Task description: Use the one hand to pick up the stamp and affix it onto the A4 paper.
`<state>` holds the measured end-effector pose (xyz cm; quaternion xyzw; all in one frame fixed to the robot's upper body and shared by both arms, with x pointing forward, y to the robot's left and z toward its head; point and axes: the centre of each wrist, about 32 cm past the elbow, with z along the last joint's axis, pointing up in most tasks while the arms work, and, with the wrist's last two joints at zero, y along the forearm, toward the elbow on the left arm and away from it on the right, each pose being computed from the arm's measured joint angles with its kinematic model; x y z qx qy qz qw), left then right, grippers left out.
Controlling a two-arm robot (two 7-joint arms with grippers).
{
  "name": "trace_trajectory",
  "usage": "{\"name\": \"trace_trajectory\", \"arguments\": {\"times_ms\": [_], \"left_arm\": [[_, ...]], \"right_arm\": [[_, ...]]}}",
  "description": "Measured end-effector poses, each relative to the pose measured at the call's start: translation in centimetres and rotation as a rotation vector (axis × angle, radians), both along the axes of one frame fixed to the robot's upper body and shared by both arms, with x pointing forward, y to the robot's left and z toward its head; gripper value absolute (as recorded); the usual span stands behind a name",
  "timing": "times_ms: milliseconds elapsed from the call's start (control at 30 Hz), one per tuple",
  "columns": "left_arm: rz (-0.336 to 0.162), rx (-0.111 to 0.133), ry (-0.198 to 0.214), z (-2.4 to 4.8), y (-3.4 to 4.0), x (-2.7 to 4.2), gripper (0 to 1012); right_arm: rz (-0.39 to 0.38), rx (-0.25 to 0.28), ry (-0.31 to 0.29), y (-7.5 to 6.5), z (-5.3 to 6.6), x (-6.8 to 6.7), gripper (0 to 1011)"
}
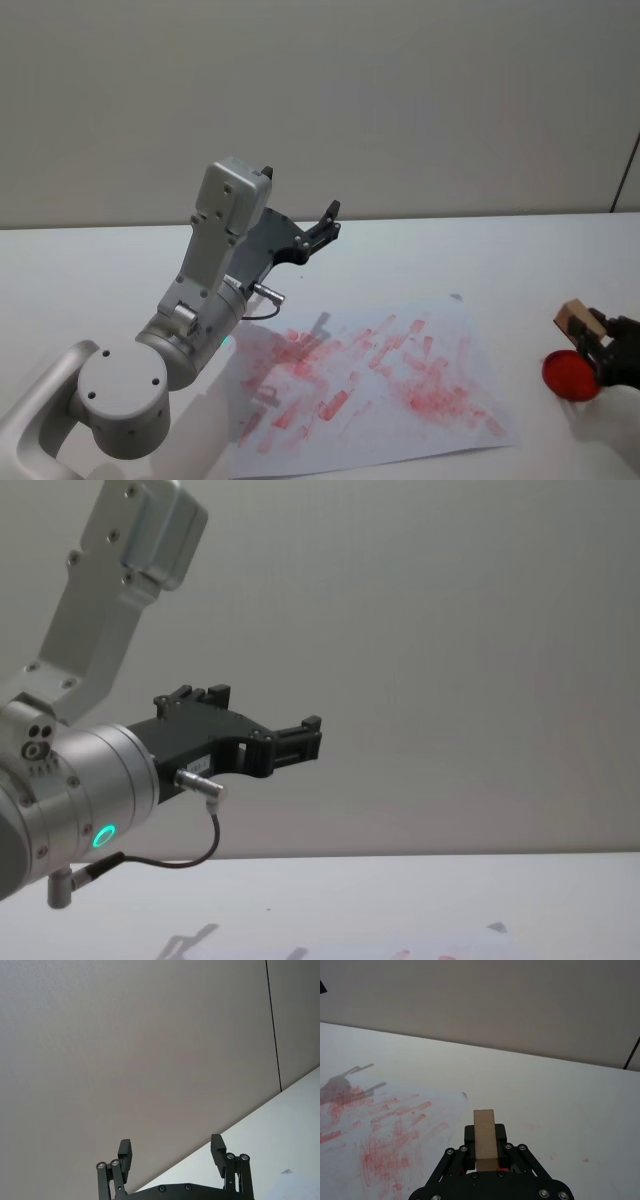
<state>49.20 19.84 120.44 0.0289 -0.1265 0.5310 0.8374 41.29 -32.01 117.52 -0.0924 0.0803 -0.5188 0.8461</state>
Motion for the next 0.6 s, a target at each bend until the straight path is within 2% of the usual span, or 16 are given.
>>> {"name": "trace_trajectory", "arguments": {"times_ms": [267,600], "left_arm": [[0.0,0.0,0.0,0.0,0.0,0.0,1001],[0.0,0.0,0.0,0.0,0.0,0.0,1001]], "right_arm": [[-0.014,-0.013,0.033,-0.42,-0.16,-0.31,217],[-0.009,-0.034,0.07,-0.59,-0.4,0.07,217]]}}
